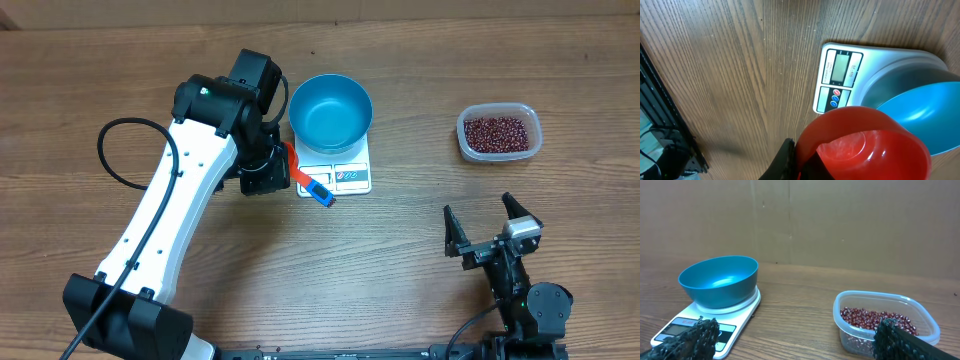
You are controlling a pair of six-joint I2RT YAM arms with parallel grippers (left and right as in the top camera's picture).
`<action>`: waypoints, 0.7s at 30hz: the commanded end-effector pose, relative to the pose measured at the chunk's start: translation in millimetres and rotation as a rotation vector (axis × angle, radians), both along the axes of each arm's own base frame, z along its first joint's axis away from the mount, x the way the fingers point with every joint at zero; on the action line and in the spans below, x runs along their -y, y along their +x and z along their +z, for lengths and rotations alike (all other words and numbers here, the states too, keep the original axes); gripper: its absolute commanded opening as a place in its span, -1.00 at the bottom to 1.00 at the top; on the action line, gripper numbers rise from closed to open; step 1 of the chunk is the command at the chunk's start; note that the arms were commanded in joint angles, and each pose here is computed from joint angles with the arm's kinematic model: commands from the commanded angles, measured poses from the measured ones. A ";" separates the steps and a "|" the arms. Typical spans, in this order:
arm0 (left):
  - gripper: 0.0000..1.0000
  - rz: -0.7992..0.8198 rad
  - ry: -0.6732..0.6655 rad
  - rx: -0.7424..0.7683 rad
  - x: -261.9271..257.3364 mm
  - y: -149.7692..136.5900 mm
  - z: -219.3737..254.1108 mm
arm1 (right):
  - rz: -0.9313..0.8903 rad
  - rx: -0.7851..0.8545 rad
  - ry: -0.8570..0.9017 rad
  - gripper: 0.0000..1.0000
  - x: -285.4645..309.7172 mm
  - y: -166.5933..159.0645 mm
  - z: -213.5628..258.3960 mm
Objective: Scoop item into bowl and weigh 150g on scale
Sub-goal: 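Lift the red scoop with the left gripper toward the scale, then move the right gripper toward the scoop's blue handle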
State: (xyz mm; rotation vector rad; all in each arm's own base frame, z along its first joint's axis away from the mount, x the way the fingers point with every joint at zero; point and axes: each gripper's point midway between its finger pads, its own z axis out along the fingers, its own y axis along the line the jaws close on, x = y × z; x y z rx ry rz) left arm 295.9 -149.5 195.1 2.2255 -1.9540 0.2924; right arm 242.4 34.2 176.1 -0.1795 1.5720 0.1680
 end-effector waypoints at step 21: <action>-0.91 0.013 0.028 0.031 -4.8 -3.0 11.1 | 0.359 0.083 0.234 1.00 -53.6 -32.7 63.8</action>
